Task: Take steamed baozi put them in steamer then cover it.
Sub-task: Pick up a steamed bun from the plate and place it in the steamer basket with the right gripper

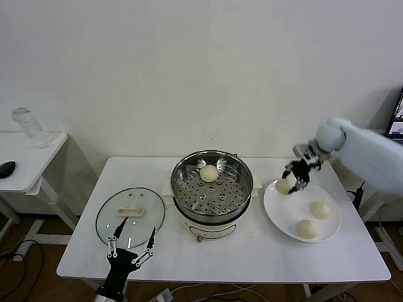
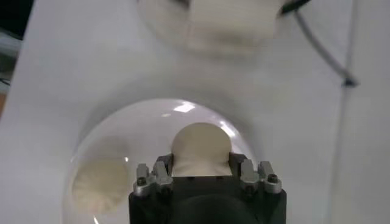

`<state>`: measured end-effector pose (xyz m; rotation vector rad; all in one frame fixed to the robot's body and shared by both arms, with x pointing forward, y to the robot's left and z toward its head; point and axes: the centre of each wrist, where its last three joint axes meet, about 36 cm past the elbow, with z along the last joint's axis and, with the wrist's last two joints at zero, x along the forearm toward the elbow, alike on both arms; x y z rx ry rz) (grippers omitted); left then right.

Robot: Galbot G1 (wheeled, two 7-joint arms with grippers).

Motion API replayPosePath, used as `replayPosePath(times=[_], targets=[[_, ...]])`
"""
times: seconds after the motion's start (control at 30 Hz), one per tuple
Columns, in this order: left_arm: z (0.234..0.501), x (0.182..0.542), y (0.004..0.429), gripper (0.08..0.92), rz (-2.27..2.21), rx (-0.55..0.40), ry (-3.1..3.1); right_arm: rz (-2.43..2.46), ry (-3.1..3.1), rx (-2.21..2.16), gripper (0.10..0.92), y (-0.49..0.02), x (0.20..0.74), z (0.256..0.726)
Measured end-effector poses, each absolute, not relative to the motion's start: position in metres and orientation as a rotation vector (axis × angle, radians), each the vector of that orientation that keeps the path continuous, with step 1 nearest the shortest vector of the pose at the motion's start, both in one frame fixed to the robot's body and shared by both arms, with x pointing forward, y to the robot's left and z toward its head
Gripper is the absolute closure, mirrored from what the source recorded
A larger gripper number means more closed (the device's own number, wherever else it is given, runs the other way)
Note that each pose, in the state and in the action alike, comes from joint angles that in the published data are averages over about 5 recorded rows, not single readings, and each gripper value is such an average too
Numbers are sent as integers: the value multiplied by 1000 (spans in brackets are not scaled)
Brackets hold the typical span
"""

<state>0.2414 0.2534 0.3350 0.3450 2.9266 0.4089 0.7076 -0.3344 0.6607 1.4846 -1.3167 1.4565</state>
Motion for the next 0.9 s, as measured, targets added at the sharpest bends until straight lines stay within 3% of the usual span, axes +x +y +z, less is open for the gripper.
replayPosePath(times=[0.17,0.33,0.9], targets=[[337,244,251,177,404,345,2919,1511,-1286,1552,388,-275,705,708],[340,246,251,177,404,340,2910,1527,-1249,1618,392,-213,696,719],[341,250,252,177,400,306,2905,1560,-1207,1650,394,-67,670,652]])
